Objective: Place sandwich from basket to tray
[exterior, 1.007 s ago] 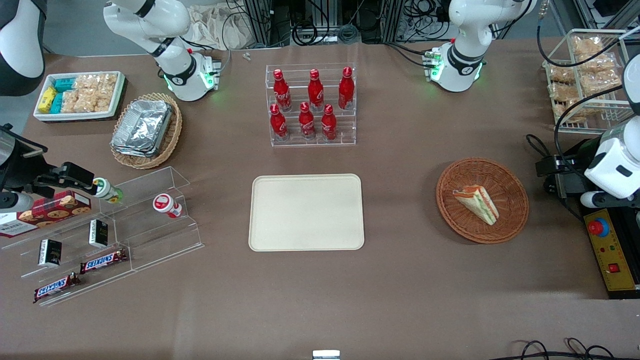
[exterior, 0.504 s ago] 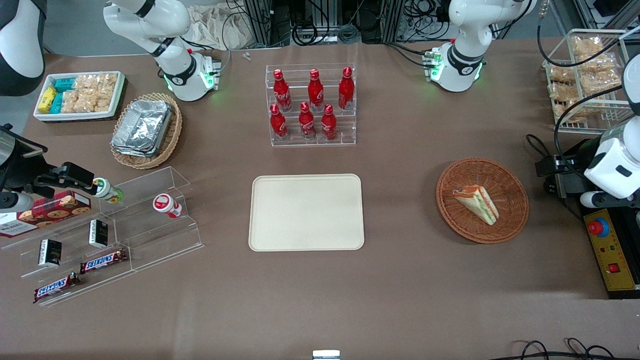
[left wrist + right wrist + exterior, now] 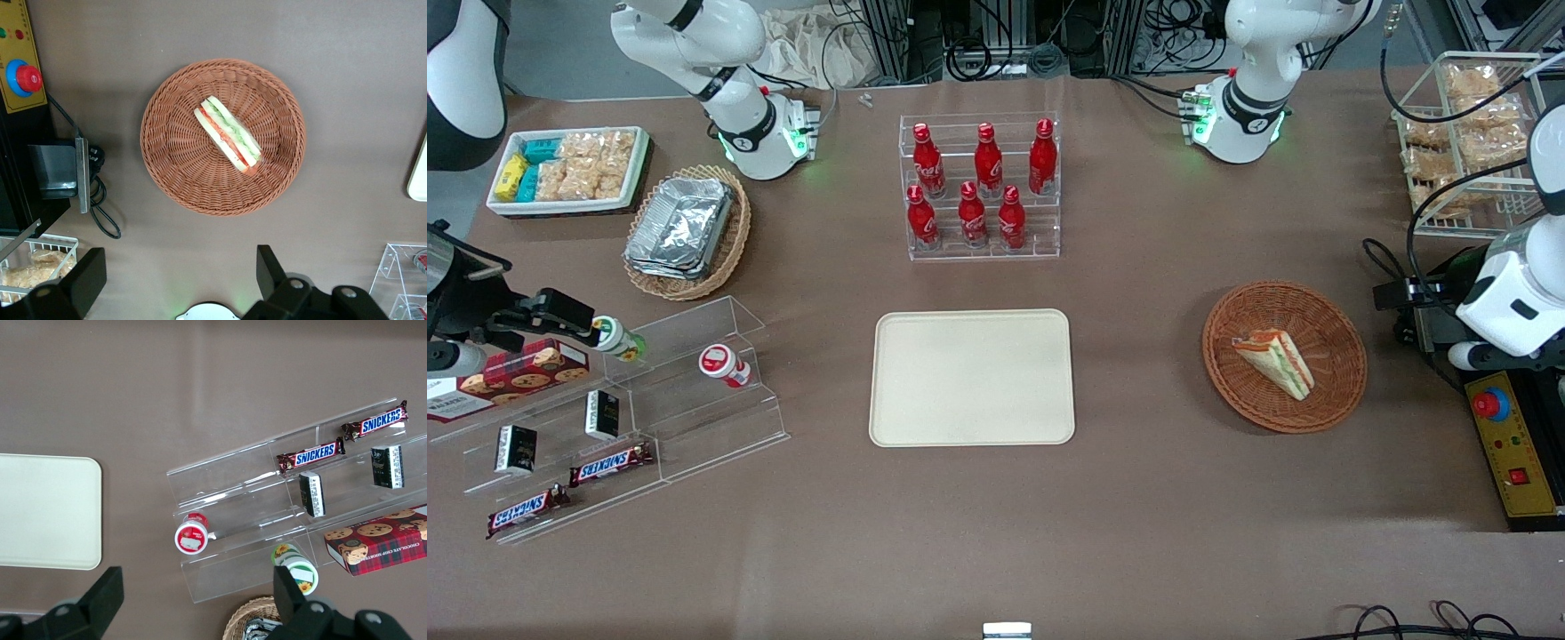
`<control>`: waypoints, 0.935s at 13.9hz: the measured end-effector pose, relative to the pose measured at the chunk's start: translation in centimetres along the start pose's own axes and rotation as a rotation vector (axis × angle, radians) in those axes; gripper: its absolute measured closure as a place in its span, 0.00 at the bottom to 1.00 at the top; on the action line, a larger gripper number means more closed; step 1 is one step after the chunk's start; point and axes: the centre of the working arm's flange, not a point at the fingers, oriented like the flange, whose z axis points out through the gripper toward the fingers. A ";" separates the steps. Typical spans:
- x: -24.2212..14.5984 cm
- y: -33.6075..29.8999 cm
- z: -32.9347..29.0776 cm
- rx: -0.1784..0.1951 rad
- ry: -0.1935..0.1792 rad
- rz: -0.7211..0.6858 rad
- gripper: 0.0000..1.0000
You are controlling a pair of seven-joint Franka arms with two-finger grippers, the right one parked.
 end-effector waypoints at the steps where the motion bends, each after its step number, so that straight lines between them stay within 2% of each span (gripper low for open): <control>1: 0.0 0.0 0.6 0.001 -0.009 0.001 0.00; 3: 0.0 0.3 1.9 0.005 -0.011 -0.007 0.00; 8: -1.7 1.5 6.7 0.014 0.068 -0.111 0.01; 13: -1.9 2.6 13.4 -0.028 0.120 -0.205 0.01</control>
